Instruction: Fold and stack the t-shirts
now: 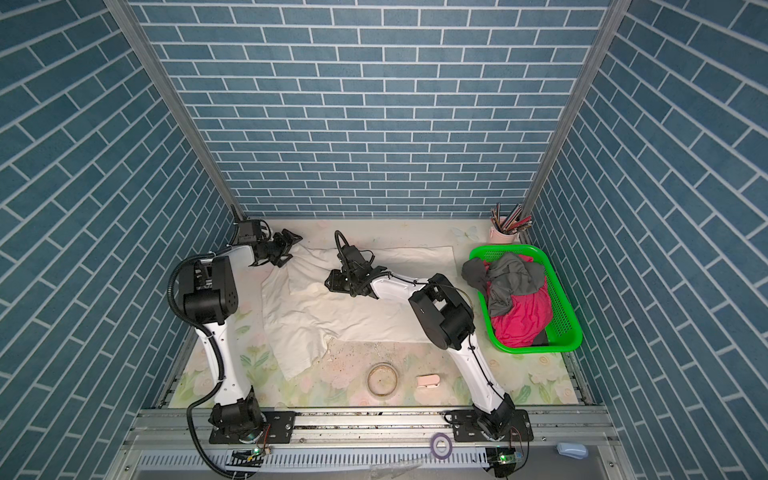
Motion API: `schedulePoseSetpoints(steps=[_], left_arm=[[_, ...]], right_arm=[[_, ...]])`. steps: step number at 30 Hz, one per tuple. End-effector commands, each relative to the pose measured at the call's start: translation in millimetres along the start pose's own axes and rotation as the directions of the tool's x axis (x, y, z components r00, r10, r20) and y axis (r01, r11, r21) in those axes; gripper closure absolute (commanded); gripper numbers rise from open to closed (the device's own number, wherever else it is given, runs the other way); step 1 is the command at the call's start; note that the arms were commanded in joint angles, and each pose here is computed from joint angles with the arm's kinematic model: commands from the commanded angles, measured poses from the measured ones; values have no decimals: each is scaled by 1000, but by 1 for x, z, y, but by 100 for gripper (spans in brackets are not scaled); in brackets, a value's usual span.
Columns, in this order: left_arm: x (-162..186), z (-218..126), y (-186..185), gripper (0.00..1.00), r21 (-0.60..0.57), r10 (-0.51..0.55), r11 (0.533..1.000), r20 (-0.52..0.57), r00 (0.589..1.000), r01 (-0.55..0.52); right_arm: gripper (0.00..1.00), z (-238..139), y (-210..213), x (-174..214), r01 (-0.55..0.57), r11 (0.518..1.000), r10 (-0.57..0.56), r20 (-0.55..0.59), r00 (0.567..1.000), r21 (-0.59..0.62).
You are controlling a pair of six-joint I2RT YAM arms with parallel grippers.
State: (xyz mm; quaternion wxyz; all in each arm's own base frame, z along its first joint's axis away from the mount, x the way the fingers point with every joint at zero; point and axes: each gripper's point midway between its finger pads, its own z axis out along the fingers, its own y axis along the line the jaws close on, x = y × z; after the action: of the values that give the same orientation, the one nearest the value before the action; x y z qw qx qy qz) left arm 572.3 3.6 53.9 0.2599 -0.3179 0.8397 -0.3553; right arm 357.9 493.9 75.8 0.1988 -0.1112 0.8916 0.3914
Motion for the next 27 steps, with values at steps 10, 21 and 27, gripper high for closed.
schedulePoseSetpoints(steps=[10, 21, 27], left_arm=[[-9, -10, 70, 12, -193, -58, 979, 37, 998, 64], [13, -91, 16, 12, -176, 57, 984, 109, 992, -37], [82, -108, 35, 12, -192, 28, 981, 25, 999, -22]], right_arm=[[16, -103, -51, -43, 75, 988, -83, 54, 995, 138], [4, -130, -96, -50, 84, 980, -96, 56, 994, 178], [3, -137, -122, -47, 37, 985, -49, 68, 996, 171]])
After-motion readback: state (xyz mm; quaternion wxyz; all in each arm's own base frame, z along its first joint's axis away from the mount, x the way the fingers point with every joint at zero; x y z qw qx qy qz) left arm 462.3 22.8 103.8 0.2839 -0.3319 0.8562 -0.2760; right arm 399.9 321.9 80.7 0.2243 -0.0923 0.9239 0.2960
